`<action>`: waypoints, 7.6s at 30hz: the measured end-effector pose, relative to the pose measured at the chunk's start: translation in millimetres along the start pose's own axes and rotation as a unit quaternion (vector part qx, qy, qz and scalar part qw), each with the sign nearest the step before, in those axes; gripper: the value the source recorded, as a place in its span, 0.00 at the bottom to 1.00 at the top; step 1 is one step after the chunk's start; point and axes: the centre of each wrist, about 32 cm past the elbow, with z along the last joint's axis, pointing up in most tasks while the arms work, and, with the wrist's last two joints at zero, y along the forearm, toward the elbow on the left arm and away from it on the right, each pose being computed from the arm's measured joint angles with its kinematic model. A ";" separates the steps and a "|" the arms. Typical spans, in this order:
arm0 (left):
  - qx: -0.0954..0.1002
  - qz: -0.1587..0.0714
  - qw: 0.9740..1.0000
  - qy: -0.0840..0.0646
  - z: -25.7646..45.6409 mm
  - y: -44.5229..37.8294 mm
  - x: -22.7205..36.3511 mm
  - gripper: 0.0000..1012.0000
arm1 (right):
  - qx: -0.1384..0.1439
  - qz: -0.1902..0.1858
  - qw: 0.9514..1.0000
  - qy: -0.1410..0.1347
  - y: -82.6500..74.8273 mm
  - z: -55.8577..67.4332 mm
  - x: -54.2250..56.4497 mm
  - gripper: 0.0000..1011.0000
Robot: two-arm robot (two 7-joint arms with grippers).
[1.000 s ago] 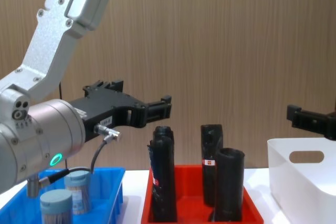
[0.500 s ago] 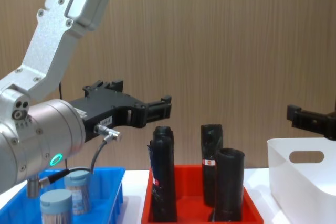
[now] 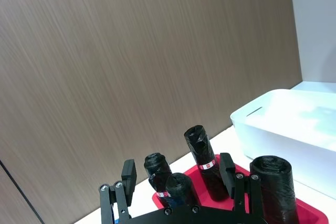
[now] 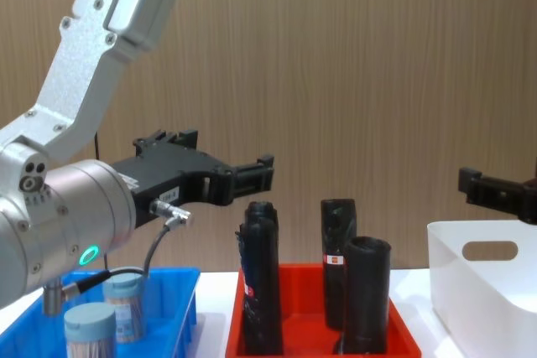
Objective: Pick the cotton swabs from the blue box and place them into the white box.
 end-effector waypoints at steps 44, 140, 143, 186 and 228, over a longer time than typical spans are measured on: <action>0.146 0.054 0.985 0.075 -12.3 -5.1 72.6 0.99 | 0.000 0.000 1.000 0.000 0.0 0.0 0.0 0.99; 0.285 0.059 0.944 0.154 -67.8 -17.6 101.5 0.66 | 0.000 0.000 1.000 0.000 0.0 0.0 0.0 0.99; 0.274 0.057 0.948 0.149 -67.0 -16.3 101.0 0.66 | 0.000 0.000 1.000 0.000 0.0 0.0 0.0 0.99; 0.073 -0.173 0.980 0.069 -15.2 -12.9 113.9 0.66 | 0.000 0.000 1.000 0.000 0.0 0.0 0.0 0.99; 0.006 -0.411 0.907 0.088 -16.2 -38.4 118.4 0.66 | 0.000 0.000 1.000 0.000 0.0 0.0 0.0 0.99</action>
